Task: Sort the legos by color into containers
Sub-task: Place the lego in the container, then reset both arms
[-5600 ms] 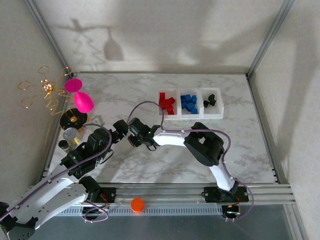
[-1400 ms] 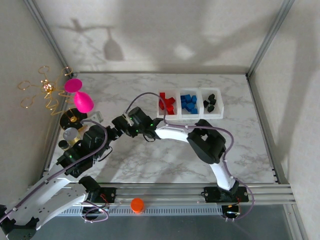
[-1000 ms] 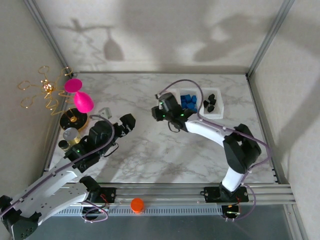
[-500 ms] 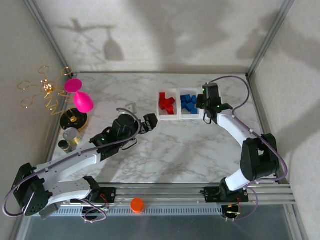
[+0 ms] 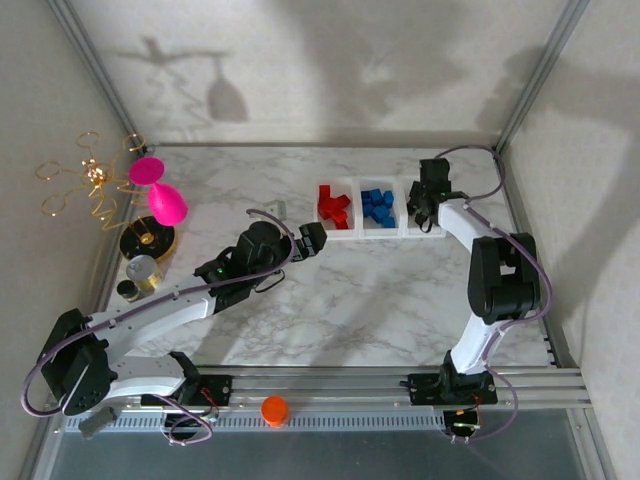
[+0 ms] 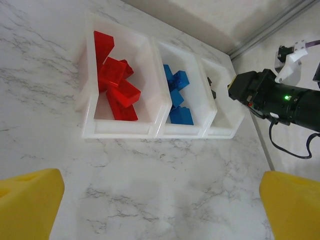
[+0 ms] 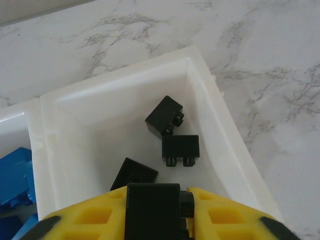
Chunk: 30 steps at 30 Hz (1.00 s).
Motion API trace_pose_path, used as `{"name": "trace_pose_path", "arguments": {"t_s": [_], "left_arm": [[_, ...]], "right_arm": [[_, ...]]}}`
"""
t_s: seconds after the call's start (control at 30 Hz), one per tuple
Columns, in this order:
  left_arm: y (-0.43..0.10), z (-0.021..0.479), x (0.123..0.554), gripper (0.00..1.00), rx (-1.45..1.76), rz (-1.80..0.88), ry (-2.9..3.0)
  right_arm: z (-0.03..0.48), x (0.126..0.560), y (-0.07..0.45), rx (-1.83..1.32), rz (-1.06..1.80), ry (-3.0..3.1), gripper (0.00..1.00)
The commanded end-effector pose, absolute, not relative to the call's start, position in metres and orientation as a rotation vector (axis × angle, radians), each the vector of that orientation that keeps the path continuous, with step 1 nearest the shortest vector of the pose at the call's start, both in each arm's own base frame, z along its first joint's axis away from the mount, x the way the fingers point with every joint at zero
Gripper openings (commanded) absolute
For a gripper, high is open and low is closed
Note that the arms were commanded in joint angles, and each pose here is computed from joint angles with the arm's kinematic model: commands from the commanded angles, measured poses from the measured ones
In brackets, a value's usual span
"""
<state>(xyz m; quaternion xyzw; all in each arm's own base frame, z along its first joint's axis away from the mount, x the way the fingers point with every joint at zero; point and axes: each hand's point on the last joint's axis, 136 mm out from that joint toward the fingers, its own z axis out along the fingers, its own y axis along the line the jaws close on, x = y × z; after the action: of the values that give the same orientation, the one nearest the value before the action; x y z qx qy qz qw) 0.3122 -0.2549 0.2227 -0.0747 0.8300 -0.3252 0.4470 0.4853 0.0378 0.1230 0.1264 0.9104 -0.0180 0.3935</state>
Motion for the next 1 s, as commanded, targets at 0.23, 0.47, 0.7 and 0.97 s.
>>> {"name": "trace_pose_path", "arguments": {"t_s": [0.23,0.47,0.7,0.97], "left_arm": [[-0.236,0.246,0.323,1.0,-0.206,-0.691,1.983],[-0.108,0.249,0.342,1.0,-0.471,-0.181,1.842],[0.034,0.212,0.331,1.0,-0.686,0.343,1.687],[0.048,0.179,0.336,1.0,-0.531,0.18,1.538]], "right_arm": [[0.169,0.475,0.027,0.324,-0.068,2.215,0.66],[0.2,0.433,-0.024,0.451,-0.225,2.04,0.99],[0.157,0.375,-0.085,0.576,-0.315,1.842,0.99],[0.138,0.368,-0.061,0.349,-0.133,1.724,0.99]]}}
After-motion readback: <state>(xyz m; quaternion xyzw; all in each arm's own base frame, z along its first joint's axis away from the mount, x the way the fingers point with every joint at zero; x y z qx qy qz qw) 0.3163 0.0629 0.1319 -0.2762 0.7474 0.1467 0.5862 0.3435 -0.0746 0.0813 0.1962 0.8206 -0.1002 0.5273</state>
